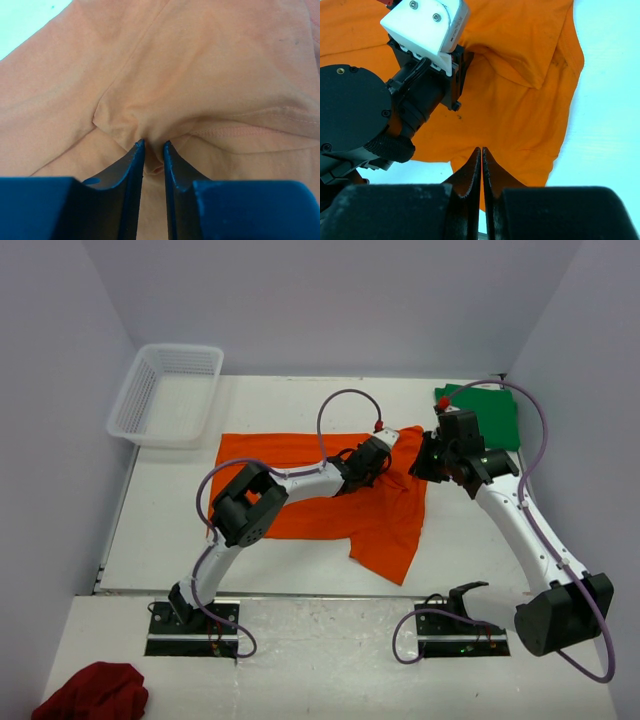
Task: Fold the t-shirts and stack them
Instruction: Fold the flattened tshirt in 1/3 of the way
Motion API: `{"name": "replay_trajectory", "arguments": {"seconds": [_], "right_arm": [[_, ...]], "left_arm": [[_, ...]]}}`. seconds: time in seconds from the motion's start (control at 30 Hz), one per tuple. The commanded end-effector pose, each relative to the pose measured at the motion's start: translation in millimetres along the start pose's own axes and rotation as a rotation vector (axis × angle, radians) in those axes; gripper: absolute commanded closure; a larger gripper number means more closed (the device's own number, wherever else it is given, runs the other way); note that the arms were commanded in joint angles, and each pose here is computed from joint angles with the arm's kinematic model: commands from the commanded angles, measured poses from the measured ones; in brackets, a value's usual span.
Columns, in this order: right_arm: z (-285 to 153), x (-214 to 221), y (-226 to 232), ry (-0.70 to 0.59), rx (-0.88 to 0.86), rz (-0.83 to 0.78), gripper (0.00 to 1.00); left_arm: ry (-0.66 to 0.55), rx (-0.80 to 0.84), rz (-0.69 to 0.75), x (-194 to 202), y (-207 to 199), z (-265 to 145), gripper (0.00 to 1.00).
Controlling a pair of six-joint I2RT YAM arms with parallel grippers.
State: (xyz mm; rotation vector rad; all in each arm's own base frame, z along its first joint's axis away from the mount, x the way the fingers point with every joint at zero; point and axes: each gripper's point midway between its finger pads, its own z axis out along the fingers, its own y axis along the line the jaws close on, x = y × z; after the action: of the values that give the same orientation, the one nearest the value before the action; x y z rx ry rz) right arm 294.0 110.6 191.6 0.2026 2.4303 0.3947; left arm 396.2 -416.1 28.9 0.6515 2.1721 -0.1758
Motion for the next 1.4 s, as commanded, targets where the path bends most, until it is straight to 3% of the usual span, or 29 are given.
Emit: {"name": "replay_trajectory", "arguments": {"seconds": [0.0, 0.23, 0.57, 0.73, 0.8, 0.83, 0.97, 1.37], "right_arm": [[1, 0, 3, 0.004, -0.021, 0.008, 0.98], [3, 0, 2, 0.009, -0.014, 0.004, 0.97], [10, 3, 2, 0.028, -0.017, 0.009, 0.98], [13, 6, 3, 0.038, -0.025, 0.01, 0.98], [14, 9, 4, 0.046, -0.033, 0.009, 0.98], [14, 10, 4, 0.047, -0.034, 0.01, 0.98], [11, 9, 3, 0.037, -0.032, 0.01, 0.98], [13, 10, 3, 0.04, -0.028, 0.018, 0.97]], "left_arm": [[-0.067, -0.027, 0.008, -22, 1, 1, 0.78], [-0.077, -0.035, -0.002, -23, 2, -4, 1.0], [-0.106, -0.067, -0.012, -31, 10, -37, 1.0], [-0.104, -0.082, -0.017, -28, 15, -45, 0.93], [-0.101, -0.086, -0.015, -27, 16, -44, 0.82], [-0.102, -0.083, -0.016, -27, 16, -45, 0.82], [-0.088, -0.087, -0.011, -21, 16, -41, 0.99], [-0.053, -0.104, -0.019, 0, 22, -44, 1.0]]}}
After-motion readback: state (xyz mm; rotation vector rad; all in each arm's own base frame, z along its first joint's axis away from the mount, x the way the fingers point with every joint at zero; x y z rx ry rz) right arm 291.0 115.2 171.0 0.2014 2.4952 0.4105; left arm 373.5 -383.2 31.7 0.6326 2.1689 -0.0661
